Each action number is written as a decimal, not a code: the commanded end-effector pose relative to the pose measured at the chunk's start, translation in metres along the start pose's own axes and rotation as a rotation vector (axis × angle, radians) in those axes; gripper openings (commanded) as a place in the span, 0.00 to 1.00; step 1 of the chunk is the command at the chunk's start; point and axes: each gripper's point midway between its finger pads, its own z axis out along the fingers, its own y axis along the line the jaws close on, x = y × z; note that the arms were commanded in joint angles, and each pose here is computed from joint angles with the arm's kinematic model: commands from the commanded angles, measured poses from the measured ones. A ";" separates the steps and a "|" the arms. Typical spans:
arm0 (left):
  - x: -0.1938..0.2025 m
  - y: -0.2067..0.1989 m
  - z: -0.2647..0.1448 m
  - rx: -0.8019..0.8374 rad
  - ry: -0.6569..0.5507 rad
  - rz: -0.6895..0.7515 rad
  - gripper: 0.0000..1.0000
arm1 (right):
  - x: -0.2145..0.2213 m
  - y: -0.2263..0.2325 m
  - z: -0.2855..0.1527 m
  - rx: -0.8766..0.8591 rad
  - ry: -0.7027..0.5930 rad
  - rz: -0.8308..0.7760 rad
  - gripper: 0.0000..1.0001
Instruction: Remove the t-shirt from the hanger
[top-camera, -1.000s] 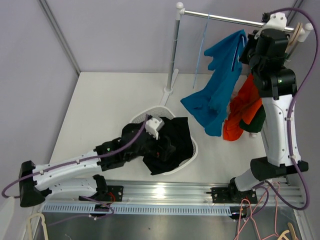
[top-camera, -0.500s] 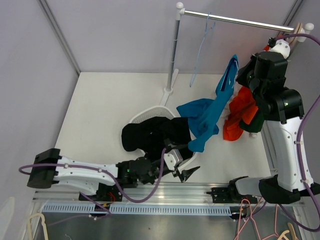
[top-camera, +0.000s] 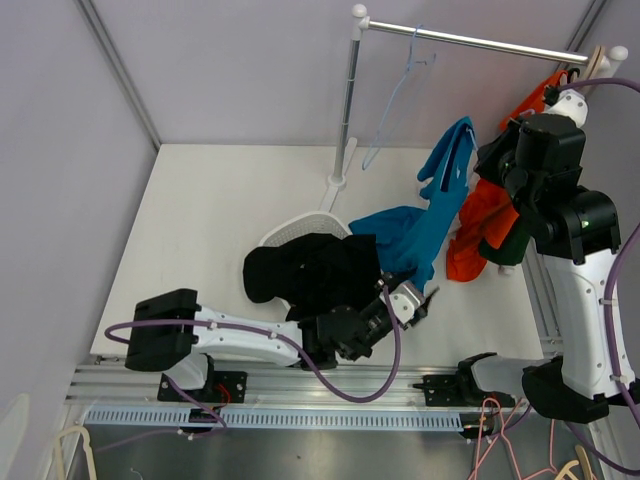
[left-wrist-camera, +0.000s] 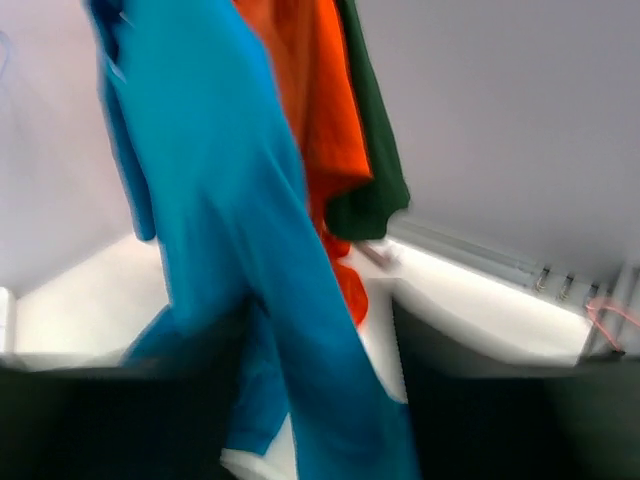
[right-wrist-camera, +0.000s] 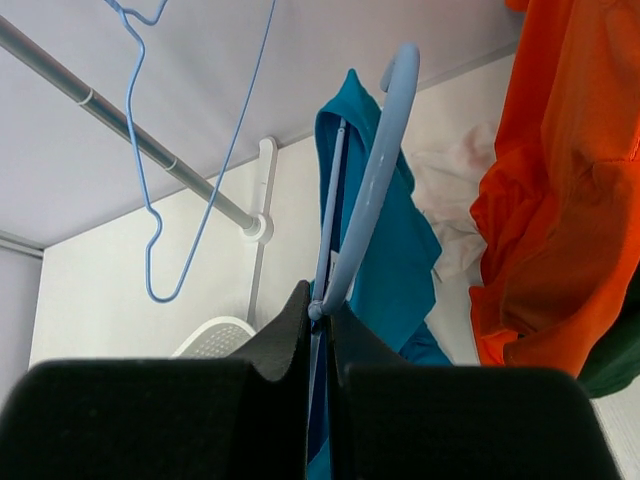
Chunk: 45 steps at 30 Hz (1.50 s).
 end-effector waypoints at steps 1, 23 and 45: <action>-0.042 0.022 0.009 -0.115 -0.105 -0.012 0.33 | -0.007 0.005 -0.010 -0.033 -0.022 0.045 0.00; -0.053 -0.047 -0.119 0.077 -0.344 0.068 0.01 | -0.032 -0.018 0.068 -0.020 0.172 0.132 0.00; -0.156 0.142 -0.013 -0.116 0.142 -0.195 0.01 | -0.038 -0.014 -0.061 -0.128 -0.032 0.051 0.00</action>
